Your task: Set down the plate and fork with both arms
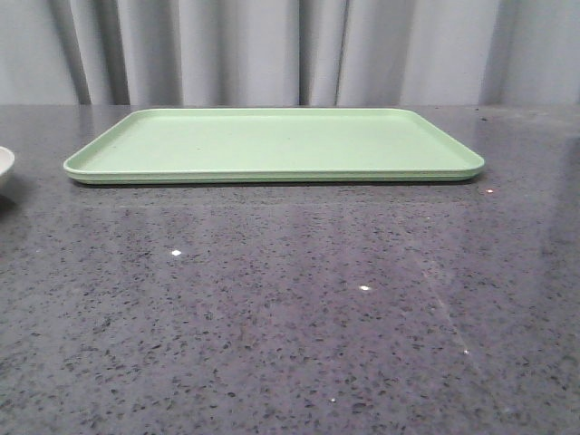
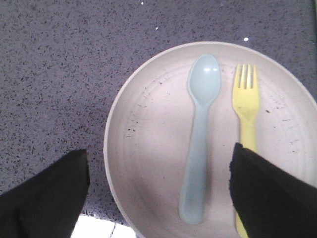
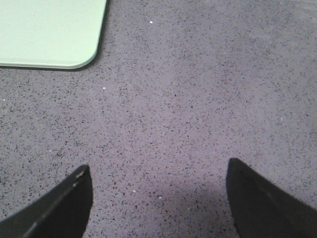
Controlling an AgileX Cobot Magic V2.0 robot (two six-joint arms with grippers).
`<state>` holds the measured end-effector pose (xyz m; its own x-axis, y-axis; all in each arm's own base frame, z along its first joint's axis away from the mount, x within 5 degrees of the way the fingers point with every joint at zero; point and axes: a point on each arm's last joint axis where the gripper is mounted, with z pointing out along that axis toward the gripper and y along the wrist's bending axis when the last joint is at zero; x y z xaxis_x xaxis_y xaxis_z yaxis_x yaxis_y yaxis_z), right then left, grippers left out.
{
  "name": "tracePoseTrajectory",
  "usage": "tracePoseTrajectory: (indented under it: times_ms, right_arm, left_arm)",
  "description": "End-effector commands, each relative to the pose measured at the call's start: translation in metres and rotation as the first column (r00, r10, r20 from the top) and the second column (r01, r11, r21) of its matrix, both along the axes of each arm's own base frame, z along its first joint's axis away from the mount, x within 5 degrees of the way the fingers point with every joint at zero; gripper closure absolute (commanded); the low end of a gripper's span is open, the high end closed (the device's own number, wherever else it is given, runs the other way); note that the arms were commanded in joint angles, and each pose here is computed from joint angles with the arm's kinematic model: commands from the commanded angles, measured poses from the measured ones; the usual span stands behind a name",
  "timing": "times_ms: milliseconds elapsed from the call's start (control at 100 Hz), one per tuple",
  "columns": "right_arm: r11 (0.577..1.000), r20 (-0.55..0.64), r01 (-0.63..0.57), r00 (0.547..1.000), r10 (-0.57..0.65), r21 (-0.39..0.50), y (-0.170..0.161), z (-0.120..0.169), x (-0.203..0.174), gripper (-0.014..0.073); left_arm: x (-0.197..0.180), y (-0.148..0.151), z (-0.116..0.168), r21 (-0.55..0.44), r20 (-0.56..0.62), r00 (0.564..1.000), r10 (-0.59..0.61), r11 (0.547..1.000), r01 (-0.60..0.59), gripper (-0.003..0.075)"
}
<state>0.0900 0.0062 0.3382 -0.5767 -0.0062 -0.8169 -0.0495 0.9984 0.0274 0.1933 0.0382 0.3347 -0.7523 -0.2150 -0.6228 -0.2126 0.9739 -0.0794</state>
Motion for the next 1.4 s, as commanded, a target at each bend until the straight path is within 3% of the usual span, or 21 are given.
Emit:
tracePoseTrajectory:
  times_ms: [0, 180, 440, 1390]
  right_arm:
    - [1.000, 0.088, 0.000, 0.996, 0.000, 0.001, 0.000, 0.014, 0.005, 0.0034]
    - [1.000, 0.073, 0.000, 0.997, 0.000, 0.000, 0.000, 0.013, 0.004, 0.0034]
    - [1.000, 0.069, 0.000, 0.998, 0.000, 0.000, 0.000, 0.013, 0.004, 0.0034]
    - [1.000, 0.063, 0.000, 0.998, 0.000, -0.001, 0.000, 0.012, 0.003, 0.0034]
  left_arm:
    - [0.014, 0.008, 0.010, -0.005, 0.095, 0.995, 0.017, 1.000, -0.016, 0.0158]
    - [0.031, 0.028, -0.005, -0.097, 0.090, 0.994, 0.059, 0.994, -0.050, 0.0158]
    - [0.055, 0.046, -0.037, -0.132, -0.010, 0.995, 0.098, 0.986, -0.098, 0.0158]
    - [0.078, 0.056, -0.079, -0.173, -0.151, 0.984, 0.096, 0.977, -0.122, 0.0158]
